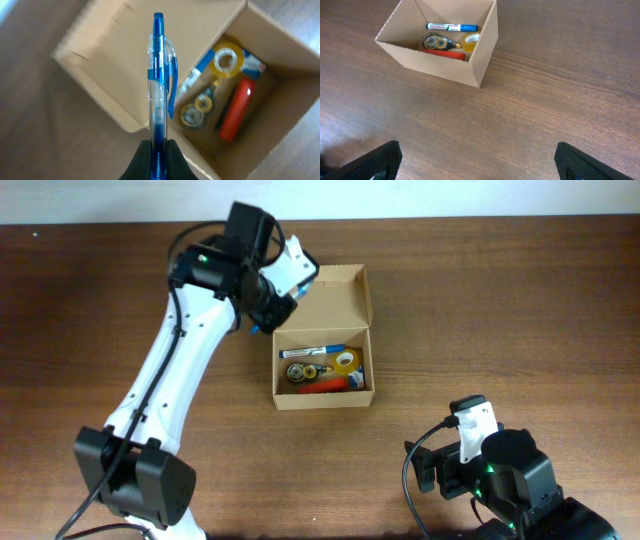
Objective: Pack container
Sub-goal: 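Place the blue pen into the box and release it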
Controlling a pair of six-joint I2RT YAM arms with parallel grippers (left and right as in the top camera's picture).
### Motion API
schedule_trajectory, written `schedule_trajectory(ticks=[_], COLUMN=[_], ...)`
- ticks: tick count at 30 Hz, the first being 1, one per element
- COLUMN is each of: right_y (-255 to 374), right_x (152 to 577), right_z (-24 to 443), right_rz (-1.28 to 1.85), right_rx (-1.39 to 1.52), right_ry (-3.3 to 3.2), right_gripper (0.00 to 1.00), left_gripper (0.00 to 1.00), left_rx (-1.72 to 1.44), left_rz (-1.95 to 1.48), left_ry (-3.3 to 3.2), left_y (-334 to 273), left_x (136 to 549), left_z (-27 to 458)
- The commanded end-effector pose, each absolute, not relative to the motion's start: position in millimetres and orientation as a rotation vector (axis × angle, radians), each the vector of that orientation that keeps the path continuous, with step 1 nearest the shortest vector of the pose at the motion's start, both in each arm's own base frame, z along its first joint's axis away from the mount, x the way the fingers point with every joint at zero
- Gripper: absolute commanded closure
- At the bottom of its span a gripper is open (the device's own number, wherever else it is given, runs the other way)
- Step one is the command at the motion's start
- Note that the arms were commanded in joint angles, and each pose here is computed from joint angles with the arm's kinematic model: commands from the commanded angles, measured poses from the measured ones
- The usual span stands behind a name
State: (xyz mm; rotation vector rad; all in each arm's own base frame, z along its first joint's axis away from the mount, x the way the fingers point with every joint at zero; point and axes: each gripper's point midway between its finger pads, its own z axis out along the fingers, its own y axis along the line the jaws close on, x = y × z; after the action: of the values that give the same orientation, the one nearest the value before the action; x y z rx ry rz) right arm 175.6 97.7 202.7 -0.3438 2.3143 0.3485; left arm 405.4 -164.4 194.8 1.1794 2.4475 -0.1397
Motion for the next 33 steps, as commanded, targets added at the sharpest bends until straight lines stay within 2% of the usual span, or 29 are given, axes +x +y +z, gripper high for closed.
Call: schedule_trajectory(ticks=[1,10,17,29,30,32,33], right_y=[97.0,97.0,97.0,97.0,97.0,97.0,97.0], right_x=[175.5,175.5,175.5,175.5,175.5,175.5,175.5], right_z=[203.1,203.1,203.1,203.1,203.1,203.1,203.1], right_rz=[0.341,0.341,0.341,0.341,0.341,0.341,0.341], right_rx=[-0.349,-0.349,-0.349,-0.349,-0.349,-0.349,-0.349], right_ry=[2.307,2.307,2.307,2.307,2.307,2.307,2.307], right_gripper=[0.01,0.01,0.01,0.01,0.01,0.01,0.01], left_gripper=[0.98,0.98,0.98,0.98,0.95,0.8,0.78], left_rx=[1.3,1.707,1.838,2.007,2.012,2.014,2.012], left_rz=[-0.189,-0.149,-0.248,-0.235,-0.227,-0.23,-0.228], left_ry=[2.428,2.13,1.921,1.855,1.864,1.868,1.865], left_y=[-173.2,-203.2,-228.4,-225.4,-224.0,-224.0,-224.4], left_x=[395.0,383.3,378.2,378.6,379.2,379.2,380.1], left_z=[168.0,114.1,111.9,73.5,70.1,67.6,68.0])
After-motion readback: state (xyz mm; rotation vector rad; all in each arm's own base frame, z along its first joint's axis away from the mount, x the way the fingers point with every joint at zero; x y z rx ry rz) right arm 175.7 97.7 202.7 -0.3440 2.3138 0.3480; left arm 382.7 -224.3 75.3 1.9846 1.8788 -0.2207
